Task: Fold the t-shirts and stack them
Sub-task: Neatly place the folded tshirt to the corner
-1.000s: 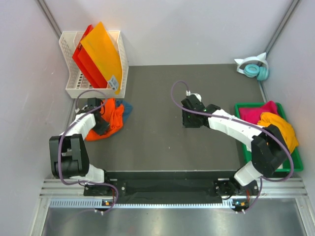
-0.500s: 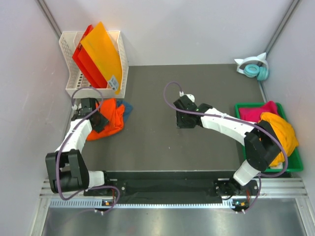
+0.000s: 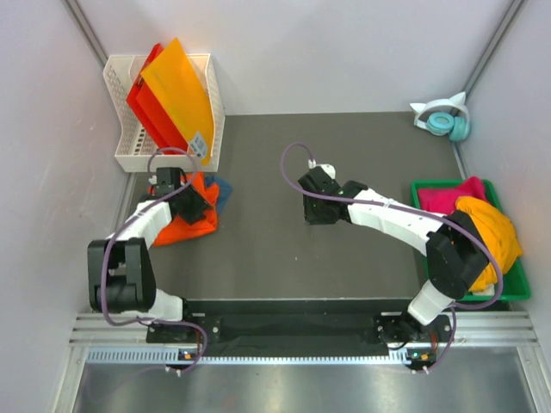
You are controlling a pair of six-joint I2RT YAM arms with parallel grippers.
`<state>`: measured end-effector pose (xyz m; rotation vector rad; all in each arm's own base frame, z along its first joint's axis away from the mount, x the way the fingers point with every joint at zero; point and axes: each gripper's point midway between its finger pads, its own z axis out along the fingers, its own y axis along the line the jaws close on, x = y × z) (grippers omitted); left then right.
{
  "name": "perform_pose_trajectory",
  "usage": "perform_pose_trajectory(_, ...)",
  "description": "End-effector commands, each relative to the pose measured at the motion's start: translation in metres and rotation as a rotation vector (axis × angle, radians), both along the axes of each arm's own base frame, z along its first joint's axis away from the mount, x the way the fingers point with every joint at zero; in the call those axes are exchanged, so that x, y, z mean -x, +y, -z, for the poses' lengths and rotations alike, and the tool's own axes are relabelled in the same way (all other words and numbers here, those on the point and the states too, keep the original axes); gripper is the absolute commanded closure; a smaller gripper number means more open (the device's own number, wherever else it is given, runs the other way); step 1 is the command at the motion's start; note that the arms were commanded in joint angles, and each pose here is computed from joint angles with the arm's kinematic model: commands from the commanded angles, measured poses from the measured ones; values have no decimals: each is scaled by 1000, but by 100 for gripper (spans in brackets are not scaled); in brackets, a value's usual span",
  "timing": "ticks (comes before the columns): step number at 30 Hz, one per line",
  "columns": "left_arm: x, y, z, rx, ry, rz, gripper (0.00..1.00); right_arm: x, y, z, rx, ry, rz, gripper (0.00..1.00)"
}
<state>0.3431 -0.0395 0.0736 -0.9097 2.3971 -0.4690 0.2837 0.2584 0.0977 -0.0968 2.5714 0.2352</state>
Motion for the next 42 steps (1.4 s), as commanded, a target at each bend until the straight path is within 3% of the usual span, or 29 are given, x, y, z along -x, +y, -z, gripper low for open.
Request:
perform_pose_trajectory(1,-9,-28,15,55,16,96,56,-3,1,-13,-14,-37,19,60)
perform_pose_trajectory(6,2,-68,48,67,130,218,58,-1,0,-15,-17,-42,22,60)
perform_pose_trajectory(10,-6,-72,31,69,36,215,57,1,-3,-16,-19,-47,27,60)
perform_pose_trajectory(16,-27,-65,-58,23,-197,201,54,4,-6,-14,-14,-44,29,60)
perform_pose_trajectory(20,-33,-51,-131,9,-397,98,52,5,-4,-15,-21,-45,24,61)
perform_pose_trajectory(22,-36,-30,-142,-32,-436,8,52,5,-3,-17,-23,-49,20,61)
perform_pose_trajectory(30,-20,58,-58,-207,-61,-233,59,14,-12,-17,-29,-55,24,61)
perform_pose_trajectory(37,8,79,23,-231,234,-261,62,22,-24,-16,-28,-66,33,61)
perform_pose_trajectory(42,1,79,18,-231,191,-247,57,23,-31,-23,-19,-98,35,60)
